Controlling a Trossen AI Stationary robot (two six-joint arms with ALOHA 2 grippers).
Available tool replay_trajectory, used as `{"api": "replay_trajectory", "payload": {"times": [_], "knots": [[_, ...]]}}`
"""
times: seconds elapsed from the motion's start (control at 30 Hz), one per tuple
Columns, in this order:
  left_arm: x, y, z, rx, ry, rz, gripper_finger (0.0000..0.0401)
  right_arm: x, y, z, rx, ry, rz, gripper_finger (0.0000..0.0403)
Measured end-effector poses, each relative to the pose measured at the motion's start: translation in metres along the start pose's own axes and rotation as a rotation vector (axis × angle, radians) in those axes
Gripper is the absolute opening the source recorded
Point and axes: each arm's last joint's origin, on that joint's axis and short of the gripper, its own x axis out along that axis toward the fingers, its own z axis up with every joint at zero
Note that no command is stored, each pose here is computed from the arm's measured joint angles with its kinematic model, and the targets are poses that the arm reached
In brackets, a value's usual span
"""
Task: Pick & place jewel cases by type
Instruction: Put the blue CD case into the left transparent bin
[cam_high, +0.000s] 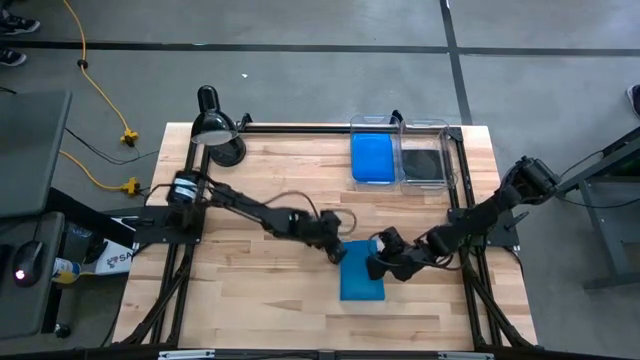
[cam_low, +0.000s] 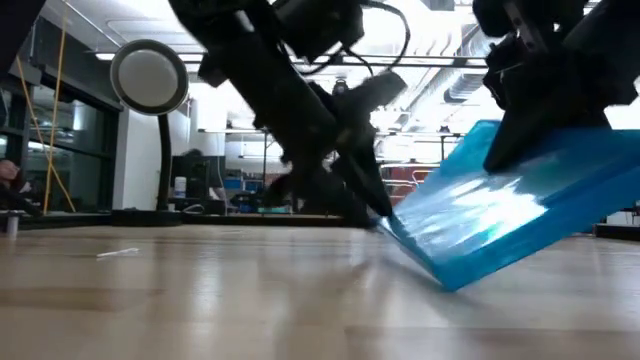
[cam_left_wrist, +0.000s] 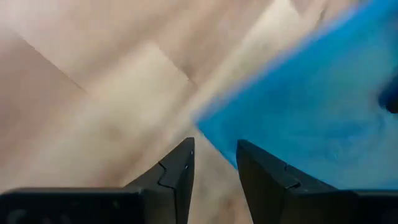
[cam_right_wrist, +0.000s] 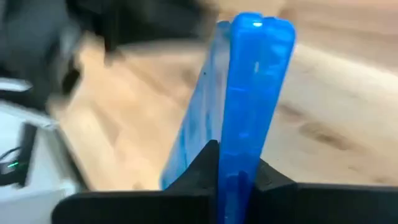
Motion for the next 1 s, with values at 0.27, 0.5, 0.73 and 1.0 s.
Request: {"api": "replay_trajectory", "payload": {"times": [0.27,0.5,0.73,1.0], "knots": [[-0.084,0.002,0.059,0.402,-0.163,0.11,0.0117,-0.016,0.008,0.011,-0.056,-0.109,0.061,0.0003],[-0.168,-0.013,0.083,0.706,-0.356,0.082,0.0117,-0.061,0.023,0.042,-0.158,-0.348,0.195,0.0001],[-0.24,-0.015,0.091,0.799,-0.518,0.052,0.0117,-0.114,0.041,0.067,-0.332,-0.584,0.378,0.0001],[-0.295,-0.006,0.087,0.868,-0.599,0.042,0.0117,-0.167,0.06,0.086,-0.522,-0.854,0.639,0.0]]}}
